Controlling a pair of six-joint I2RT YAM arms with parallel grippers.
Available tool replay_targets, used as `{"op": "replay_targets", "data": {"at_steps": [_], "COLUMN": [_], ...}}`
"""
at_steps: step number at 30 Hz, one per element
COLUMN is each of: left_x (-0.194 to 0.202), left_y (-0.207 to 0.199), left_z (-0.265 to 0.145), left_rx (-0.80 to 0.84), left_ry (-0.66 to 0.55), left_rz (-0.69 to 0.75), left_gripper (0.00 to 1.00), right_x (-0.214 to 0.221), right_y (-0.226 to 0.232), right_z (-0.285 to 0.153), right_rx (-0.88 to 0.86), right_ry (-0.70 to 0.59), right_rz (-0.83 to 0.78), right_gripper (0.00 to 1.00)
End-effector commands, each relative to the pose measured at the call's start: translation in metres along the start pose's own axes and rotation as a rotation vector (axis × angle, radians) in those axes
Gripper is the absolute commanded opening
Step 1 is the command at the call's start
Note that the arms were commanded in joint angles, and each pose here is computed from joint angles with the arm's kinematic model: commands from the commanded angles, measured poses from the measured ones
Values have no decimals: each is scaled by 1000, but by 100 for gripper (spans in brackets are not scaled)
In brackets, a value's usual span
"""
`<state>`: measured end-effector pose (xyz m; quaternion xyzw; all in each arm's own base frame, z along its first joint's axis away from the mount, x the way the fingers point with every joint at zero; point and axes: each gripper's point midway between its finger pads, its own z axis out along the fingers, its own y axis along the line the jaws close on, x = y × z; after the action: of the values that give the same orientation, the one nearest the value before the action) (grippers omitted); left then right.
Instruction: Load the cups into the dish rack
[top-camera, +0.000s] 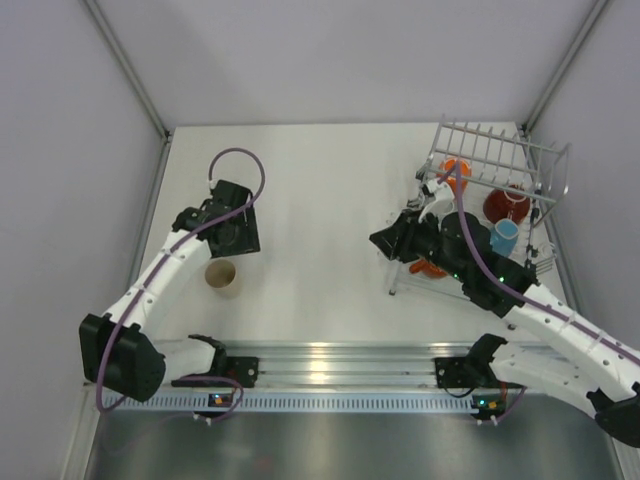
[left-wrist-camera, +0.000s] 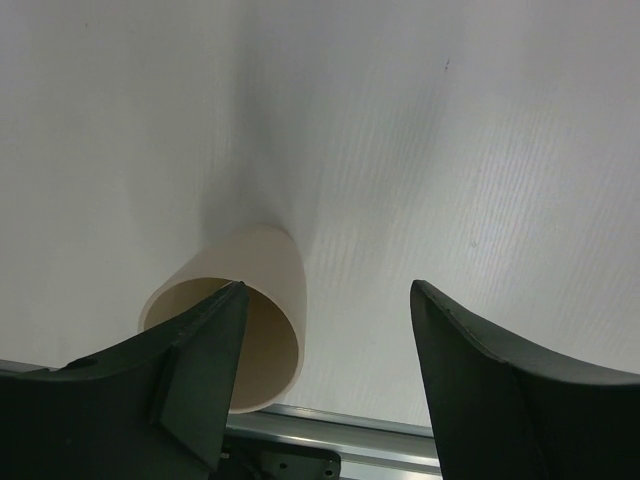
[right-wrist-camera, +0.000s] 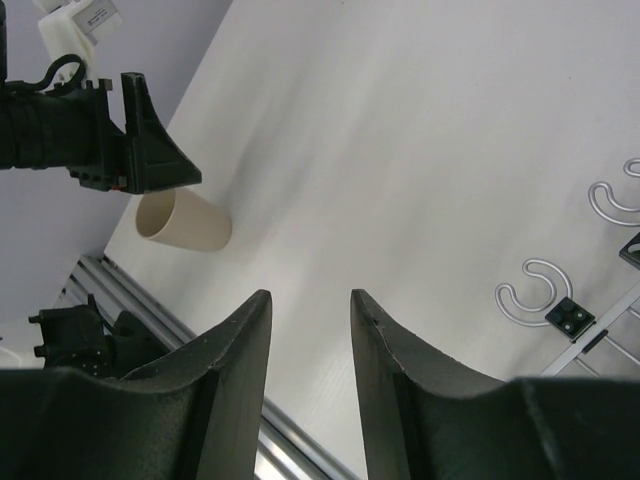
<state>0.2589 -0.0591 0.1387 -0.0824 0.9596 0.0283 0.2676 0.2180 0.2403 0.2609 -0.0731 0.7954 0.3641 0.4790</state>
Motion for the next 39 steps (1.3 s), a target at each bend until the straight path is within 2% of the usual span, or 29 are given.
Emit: {"op": "replay_targets", "data": {"at_steps": [1,5,10,12,28,31,34,35,37,39], "left_x": [-7,-6,-4,1,38,37,33,33,27,20], "left_y": [3,4,16,10,17,14,11,8,2,-4], "left_z": [-12,-17,-16,-14,18,22,22,22,18,11], "left_rx": [-10,-7,-59,-35,-104,-100,-87,-78,-45,-7], "left_ry": [-46,-67,-82,-56,60,66,56,58,53,32], "left_rz": [-67,-144,-129,-132,-146,-147,-153,-155,-160,-171], "left_gripper": [71,65,60,53,50,45,28,11,1,0], "right_x": [-18,-17,-13,-14,-13,-14,-13,-13,-14,-15], "right_y": [6,3,-2,-3,-9,-9,-8,-9,-8,-9], "right_z": [-5,-5,-8,-10,-15,-15,-16,-16,-17,-19], "right_rx": [-21,-6,9,11,28,27,25,27,25,26], "right_ry": [-84,-74,-79,-84,-105,-106,-107,-106,-110,-116], "right_rz": [-3,-1,6,8,20,21,22,22,19,16], "right_gripper": [38,39,39,40,41,41,41,41,41,42]}}
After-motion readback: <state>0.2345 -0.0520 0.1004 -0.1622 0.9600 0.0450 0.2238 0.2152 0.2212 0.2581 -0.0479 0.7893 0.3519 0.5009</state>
